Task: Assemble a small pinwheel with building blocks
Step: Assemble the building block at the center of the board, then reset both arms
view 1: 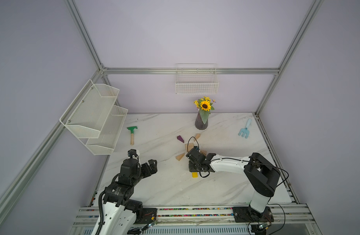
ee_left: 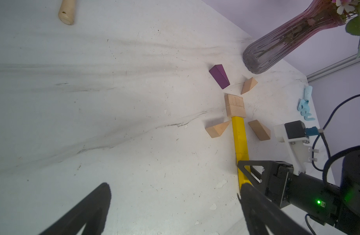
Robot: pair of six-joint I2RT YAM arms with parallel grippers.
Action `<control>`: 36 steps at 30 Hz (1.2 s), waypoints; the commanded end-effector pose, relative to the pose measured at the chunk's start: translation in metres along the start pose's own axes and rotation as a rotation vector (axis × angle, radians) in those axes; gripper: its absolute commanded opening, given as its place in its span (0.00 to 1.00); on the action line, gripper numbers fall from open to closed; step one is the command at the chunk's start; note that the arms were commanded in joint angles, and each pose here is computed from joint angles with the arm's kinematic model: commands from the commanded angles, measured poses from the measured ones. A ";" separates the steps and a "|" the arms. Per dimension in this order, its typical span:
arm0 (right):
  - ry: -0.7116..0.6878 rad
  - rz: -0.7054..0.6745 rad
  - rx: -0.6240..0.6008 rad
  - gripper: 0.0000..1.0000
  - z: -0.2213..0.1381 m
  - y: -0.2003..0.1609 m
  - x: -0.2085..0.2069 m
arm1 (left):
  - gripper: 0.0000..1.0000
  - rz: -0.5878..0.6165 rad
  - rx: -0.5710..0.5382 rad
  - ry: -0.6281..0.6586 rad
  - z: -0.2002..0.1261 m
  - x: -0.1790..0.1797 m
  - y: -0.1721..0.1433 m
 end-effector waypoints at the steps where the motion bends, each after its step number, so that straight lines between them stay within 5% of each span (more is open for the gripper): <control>1: -0.027 -0.010 0.033 0.39 0.010 -0.006 -0.007 | 1.00 0.006 -0.033 -0.038 -0.002 -0.007 0.007; 11: -0.016 -0.009 -0.009 0.48 -0.010 0.006 -0.005 | 1.00 0.008 -0.033 -0.044 -0.003 -0.008 0.007; 23: 0.061 0.002 -0.236 0.54 -0.126 0.034 -0.014 | 1.00 0.016 -0.026 -0.053 -0.003 -0.010 0.006; 32: 0.068 0.033 -0.293 0.17 -0.156 0.014 -0.035 | 1.00 0.038 -0.043 -0.091 -0.003 -0.017 0.011; 36: 0.088 0.061 -0.355 0.14 -0.164 0.014 -0.040 | 1.00 0.066 -0.077 -0.131 -0.005 -0.028 0.020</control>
Point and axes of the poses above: each gripper's point midway between its finger pads, its own z axis out along the fingers, its own x axis along the line the jaws close on, y = z × x, the point moved 4 cm from there along -z, back along the fingers, and after that the axes turned 15 degrees about -z, right-handed, at the moved point
